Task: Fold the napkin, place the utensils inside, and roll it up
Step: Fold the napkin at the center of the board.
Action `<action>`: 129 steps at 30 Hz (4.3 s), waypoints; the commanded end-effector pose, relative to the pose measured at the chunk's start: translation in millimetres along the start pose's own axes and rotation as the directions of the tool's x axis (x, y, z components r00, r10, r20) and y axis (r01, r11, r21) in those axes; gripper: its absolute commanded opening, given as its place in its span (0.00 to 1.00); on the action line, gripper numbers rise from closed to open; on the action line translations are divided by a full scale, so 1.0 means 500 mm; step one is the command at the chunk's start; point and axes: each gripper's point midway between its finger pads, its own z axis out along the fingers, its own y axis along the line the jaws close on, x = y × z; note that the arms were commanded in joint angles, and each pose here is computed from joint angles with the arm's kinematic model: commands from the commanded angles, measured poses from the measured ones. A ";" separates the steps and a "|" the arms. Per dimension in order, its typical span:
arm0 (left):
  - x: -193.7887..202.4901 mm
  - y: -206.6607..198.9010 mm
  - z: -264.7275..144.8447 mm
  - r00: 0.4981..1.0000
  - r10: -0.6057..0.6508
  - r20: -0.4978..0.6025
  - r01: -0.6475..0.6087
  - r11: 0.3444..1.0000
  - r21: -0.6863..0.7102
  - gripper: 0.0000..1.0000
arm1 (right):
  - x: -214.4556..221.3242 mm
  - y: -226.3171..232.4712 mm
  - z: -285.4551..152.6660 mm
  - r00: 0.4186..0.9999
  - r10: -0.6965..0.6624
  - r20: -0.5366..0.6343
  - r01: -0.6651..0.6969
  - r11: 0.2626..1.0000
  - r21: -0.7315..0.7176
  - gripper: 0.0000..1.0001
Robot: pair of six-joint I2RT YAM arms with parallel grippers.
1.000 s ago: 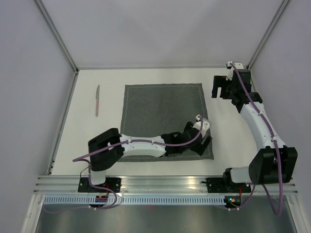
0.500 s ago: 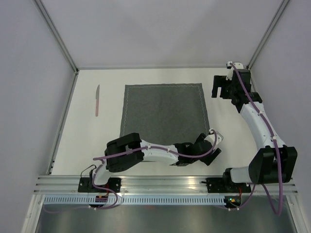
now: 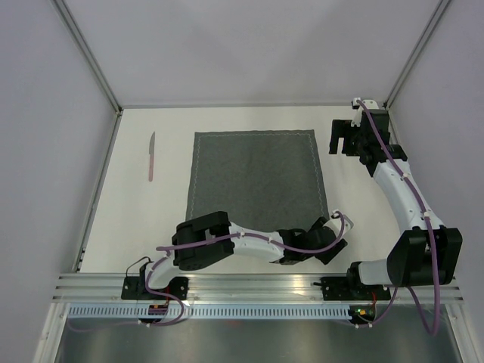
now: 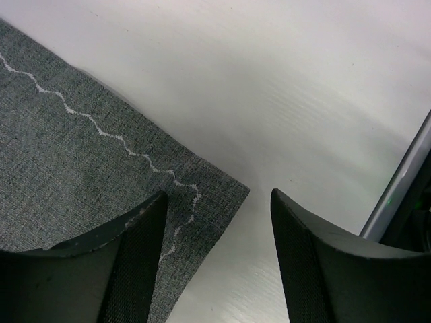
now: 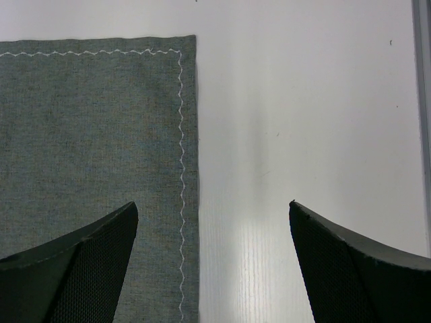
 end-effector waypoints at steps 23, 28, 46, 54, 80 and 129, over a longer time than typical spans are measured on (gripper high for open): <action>-0.039 -0.010 0.014 0.998 -0.011 0.058 0.011 1.000 -0.007 0.14 | 0.019 -0.004 0.000 1.000 -0.005 -0.031 0.005 1.000 0.004 0.98; -0.094 -0.012 -0.017 0.991 -0.066 0.114 0.064 0.998 0.017 0.05 | 0.021 -0.004 0.001 0.999 -0.005 -0.033 0.005 1.000 0.003 0.98; -0.156 0.169 -0.074 0.831 -0.537 0.145 0.512 0.840 0.178 0.02 | 0.019 -0.005 -0.003 1.000 -0.014 -0.025 0.014 1.000 0.004 0.98; -0.172 0.280 -0.099 0.774 -0.602 0.199 0.584 0.799 0.146 0.02 | 0.019 -0.005 -0.002 1.000 -0.017 -0.025 0.017 1.000 0.004 0.98; -0.180 0.657 -0.205 0.640 -0.690 0.339 0.743 0.669 -0.040 0.02 | 0.027 0.007 0.002 0.999 -0.025 -0.037 0.024 0.999 -0.029 0.98; -0.121 1.046 -0.330 0.518 -0.718 0.465 0.850 0.493 -0.185 0.02 | 0.032 0.023 0.009 0.998 -0.047 -0.044 0.044 0.998 -0.049 0.98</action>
